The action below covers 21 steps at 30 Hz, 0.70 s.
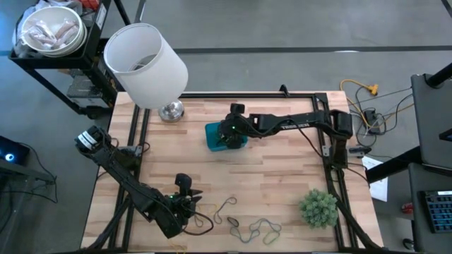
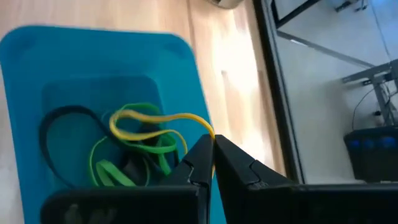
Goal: Pick and place rubber bands into bin
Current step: Put the yellow rubber band into the blue bin, then put the purple rubber band into the blue bin
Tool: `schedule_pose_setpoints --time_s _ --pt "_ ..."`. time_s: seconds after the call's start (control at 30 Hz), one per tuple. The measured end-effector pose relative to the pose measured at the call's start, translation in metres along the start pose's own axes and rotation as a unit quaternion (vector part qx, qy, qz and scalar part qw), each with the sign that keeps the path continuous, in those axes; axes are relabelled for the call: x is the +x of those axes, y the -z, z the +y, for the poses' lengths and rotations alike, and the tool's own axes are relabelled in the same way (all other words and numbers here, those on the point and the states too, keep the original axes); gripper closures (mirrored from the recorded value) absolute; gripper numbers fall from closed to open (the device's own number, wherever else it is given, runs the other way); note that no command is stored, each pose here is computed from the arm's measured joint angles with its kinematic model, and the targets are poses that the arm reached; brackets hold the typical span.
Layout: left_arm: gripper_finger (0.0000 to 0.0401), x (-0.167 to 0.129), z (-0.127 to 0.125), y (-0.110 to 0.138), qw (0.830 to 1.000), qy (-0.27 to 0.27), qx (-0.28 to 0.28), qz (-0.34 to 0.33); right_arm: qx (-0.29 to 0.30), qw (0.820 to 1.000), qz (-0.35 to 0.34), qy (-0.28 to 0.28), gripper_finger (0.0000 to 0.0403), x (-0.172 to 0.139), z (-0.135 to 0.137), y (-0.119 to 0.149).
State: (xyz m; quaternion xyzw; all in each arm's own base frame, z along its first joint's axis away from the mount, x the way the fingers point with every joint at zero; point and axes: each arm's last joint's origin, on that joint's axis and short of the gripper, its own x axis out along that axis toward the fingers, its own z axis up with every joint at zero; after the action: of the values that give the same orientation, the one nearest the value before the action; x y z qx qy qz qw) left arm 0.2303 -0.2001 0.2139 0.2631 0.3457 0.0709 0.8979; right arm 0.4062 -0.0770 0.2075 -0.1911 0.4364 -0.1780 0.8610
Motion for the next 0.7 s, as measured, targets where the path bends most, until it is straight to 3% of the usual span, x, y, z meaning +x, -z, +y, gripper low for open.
schedule_pose_setpoints --time_s 0.3,0.53,0.7 --pt "0.0316 0.000 0.000 0.000 1.000 0.000 0.000 0.000 -0.005 0.999 -0.005 -0.051 0.0369 0.005 0.006 0.002" --pt "0.0316 0.000 0.000 0.000 1.000 0.000 0.000 0.000 0.007 0.999 -0.001 -0.051 0.0318 0.003 0.005 0.002" --pt "0.0316 0.000 0.000 0.001 1.000 0.001 0.000 0.001 0.006 0.998 0.006 -0.056 0.0304 -0.012 0.000 -0.004"
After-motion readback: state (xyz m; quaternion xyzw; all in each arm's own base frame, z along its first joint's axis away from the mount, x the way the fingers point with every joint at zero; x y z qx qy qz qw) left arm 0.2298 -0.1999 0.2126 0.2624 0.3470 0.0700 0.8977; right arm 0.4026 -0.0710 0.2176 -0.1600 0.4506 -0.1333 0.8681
